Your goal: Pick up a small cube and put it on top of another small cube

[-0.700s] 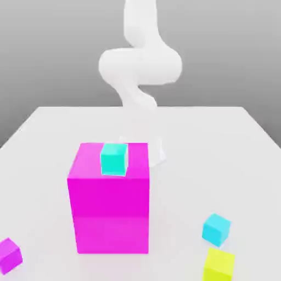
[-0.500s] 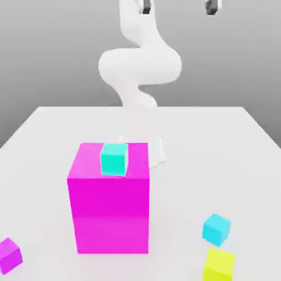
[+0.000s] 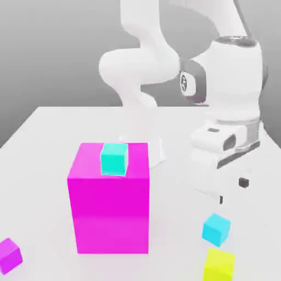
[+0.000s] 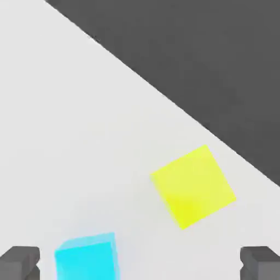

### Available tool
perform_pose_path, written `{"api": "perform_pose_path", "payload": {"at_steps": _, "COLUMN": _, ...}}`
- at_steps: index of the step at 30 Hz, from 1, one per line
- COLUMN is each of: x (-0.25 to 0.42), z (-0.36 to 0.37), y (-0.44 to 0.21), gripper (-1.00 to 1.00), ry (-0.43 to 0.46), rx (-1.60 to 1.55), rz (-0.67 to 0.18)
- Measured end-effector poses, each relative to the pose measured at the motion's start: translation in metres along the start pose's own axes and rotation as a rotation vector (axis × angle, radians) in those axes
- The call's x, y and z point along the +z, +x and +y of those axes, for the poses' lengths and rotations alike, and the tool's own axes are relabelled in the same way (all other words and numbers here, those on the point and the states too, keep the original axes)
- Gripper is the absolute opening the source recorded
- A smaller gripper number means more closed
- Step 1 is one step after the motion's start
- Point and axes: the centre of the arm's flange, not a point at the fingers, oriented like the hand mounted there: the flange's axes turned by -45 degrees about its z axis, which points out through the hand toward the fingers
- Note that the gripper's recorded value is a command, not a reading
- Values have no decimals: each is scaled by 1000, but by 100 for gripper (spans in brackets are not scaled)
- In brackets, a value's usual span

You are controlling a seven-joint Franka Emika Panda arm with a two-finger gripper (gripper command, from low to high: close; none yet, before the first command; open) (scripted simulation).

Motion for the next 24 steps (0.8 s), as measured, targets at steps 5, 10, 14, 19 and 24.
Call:
{"api": "perform_pose_path", "payload": {"at_steps": 5, "x": 66, "z": -13, "y": -15, "gripper": 0, "ry": 10, "rx": -53, "rz": -58}}
{"api": "perform_pose_path", "payload": {"at_steps": 10, "x": 96, "z": -15, "y": -18, "gripper": -100, "ry": 12, "rx": -54, "rz": -60}}
{"api": "perform_pose_path", "payload": {"at_steps": 14, "x": 100, "z": -15, "y": -19, "gripper": -100, "ry": 12, "rx": -54, "rz": -61}}
{"api": "perform_pose_path", "payload": {"at_steps": 19, "x": 61, "z": -14, "y": -15, "gripper": -100, "ry": 10, "rx": -55, "rz": -61}}
{"api": "perform_pose_path", "payload": {"at_steps": 24, "x": 2, "z": 25, "y": -18, "gripper": -100, "ry": 16, "rx": 36, "rz": -59}}
